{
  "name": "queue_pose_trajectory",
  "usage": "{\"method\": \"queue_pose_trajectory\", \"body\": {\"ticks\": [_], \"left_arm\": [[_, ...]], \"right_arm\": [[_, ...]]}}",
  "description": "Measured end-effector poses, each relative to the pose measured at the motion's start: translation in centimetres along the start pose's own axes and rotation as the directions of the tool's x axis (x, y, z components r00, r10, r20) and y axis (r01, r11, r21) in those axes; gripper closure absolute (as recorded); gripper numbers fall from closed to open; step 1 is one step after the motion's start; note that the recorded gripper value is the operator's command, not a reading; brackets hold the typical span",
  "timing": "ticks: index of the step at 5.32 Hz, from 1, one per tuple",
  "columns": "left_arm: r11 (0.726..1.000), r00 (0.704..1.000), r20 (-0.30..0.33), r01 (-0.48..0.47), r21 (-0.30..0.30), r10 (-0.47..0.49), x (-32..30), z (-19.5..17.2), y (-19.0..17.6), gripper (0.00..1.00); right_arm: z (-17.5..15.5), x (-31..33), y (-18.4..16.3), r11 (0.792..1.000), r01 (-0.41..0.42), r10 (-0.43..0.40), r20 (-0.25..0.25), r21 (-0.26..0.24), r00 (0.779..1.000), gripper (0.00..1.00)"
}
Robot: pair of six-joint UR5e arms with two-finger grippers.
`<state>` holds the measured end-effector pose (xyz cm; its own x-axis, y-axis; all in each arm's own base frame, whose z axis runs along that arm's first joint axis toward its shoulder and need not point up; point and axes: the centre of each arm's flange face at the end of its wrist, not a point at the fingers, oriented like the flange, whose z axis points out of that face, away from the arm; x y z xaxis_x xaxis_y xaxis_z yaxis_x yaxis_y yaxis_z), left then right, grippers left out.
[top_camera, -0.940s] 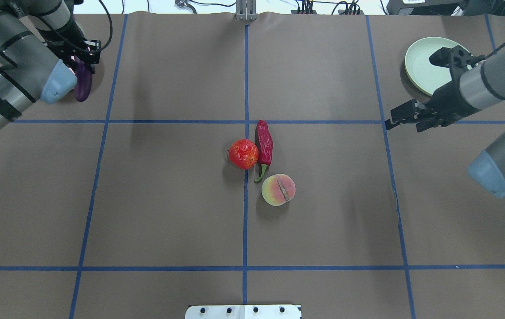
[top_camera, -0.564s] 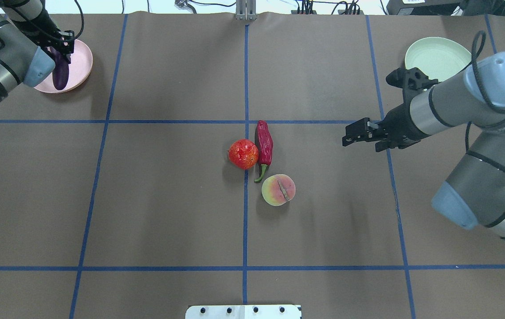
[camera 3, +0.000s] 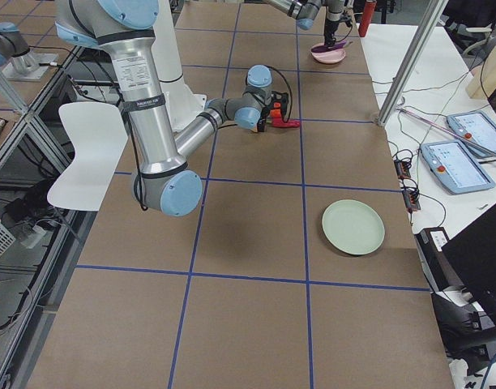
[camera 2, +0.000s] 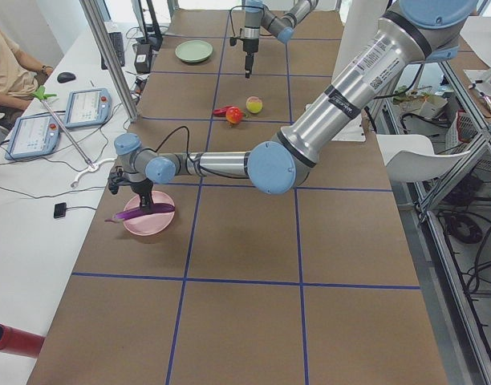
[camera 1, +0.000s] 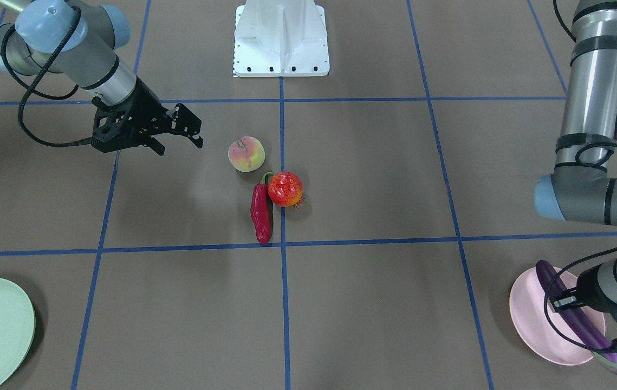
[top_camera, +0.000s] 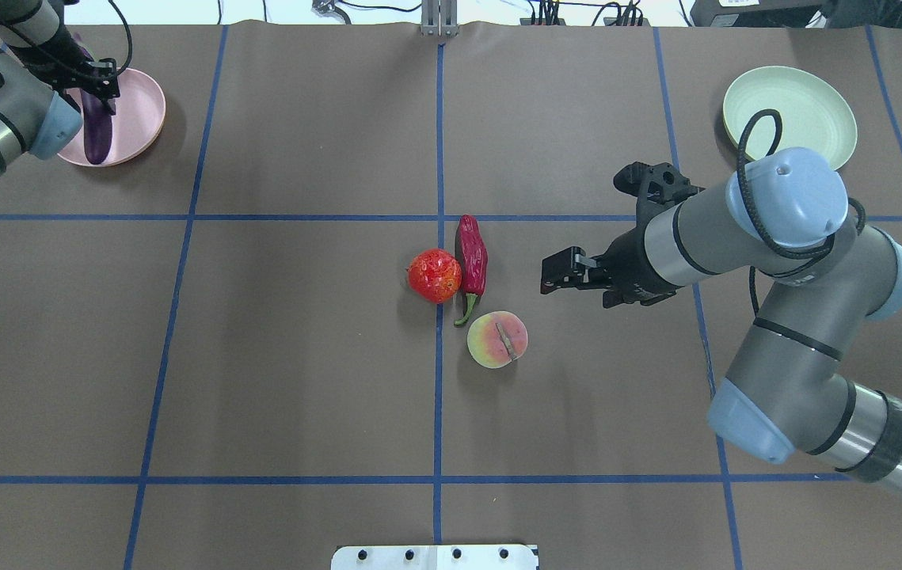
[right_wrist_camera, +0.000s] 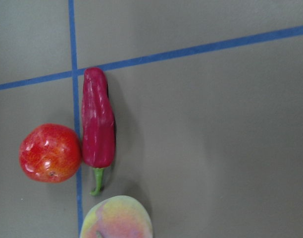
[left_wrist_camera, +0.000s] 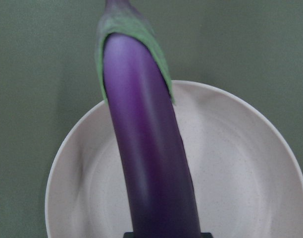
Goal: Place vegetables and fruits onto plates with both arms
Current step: 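Release the eggplant on the pink plate while the right gripper grasps the peach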
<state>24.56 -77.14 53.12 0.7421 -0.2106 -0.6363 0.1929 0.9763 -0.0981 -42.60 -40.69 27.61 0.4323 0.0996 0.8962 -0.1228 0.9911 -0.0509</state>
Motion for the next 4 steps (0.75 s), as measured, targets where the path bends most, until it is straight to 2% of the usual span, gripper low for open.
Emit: {"method": "queue_pose_trajectory", "body": {"ticks": [2, 4], "left_arm": [[1.0, 1.0, -0.021, 0.014, 0.026, -0.013, -0.9, -2.1, -1.2, 0.0], [0.999, 0.999, -0.034, 0.01, 0.039, -0.008, -0.5, -3.2, -1.5, 0.0]], "right_arm": [[3.3, -3.5, 3.2, 1.0, -0.015, 0.015, -0.083, 0.001, 0.996, 0.0], [6.0, -3.6, 5.3, 1.0, 0.004, -0.003, -0.132, 0.008, 0.991, 0.0]]}}
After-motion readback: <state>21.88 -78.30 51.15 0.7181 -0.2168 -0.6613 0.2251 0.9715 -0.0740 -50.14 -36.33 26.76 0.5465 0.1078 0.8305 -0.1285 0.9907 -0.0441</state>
